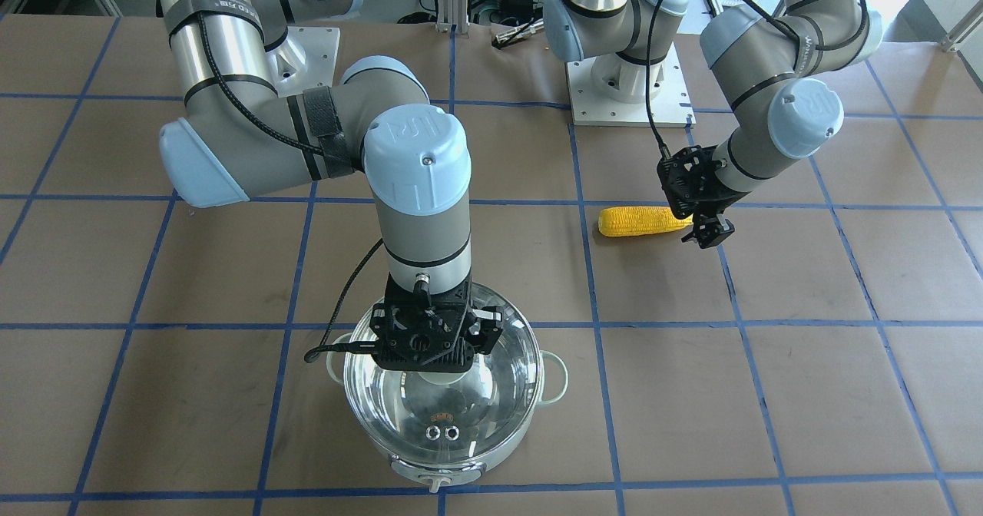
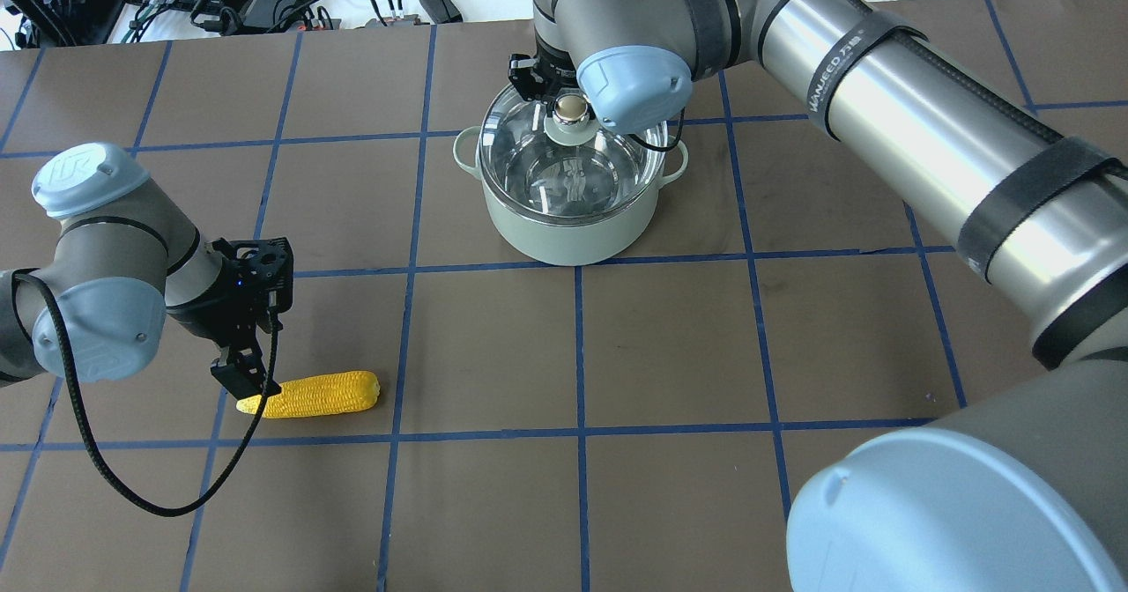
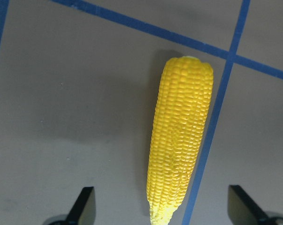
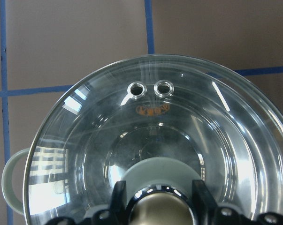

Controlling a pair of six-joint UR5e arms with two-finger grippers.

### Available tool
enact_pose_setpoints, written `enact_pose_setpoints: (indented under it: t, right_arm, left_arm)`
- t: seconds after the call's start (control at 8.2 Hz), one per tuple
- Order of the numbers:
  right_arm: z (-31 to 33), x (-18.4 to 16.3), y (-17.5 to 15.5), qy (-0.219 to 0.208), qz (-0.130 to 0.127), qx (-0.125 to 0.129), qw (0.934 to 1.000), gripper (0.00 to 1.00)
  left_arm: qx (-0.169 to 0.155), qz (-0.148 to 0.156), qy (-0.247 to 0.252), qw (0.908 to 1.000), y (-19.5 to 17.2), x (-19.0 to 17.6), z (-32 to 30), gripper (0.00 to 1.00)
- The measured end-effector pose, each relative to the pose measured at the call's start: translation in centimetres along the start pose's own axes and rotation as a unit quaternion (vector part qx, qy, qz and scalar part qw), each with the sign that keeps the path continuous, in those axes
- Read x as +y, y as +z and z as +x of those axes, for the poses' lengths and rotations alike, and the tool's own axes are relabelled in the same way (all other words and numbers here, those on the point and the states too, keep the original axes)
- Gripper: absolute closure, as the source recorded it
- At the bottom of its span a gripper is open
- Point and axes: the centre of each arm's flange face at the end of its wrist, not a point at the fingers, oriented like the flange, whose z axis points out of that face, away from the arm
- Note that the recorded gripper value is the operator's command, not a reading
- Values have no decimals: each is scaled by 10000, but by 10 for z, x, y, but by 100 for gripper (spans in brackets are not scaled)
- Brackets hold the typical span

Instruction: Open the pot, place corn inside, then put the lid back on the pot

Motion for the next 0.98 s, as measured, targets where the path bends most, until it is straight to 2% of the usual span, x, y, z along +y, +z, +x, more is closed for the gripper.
enact_pose_setpoints:
  t: [0.24, 0.49, 0.61, 0.73, 0.98]
  right_arm:
    - [25, 1, -53, -216, -33, -38, 9998, 76]
    - [90, 13, -116, -385, -452, -112, 9982, 79]
    - [123, 27, -140, -509, -588, -143, 9969, 83]
    - [149, 48, -162, -697, -632, -144, 9955, 84]
    - [185, 83, -194, -798, -728, -117, 9941, 83]
  left_arm:
    - [-20, 11, 27, 10000, 17, 0, 5, 0]
    - [-29, 7, 92, 10000, 39, -1, 12, 0]
    - [18, 11, 131, 9999, 48, -1, 13, 0]
    - [55, 19, 158, 9999, 54, -2, 14, 0]
    - [87, 43, 170, 9998, 63, -3, 16, 0]
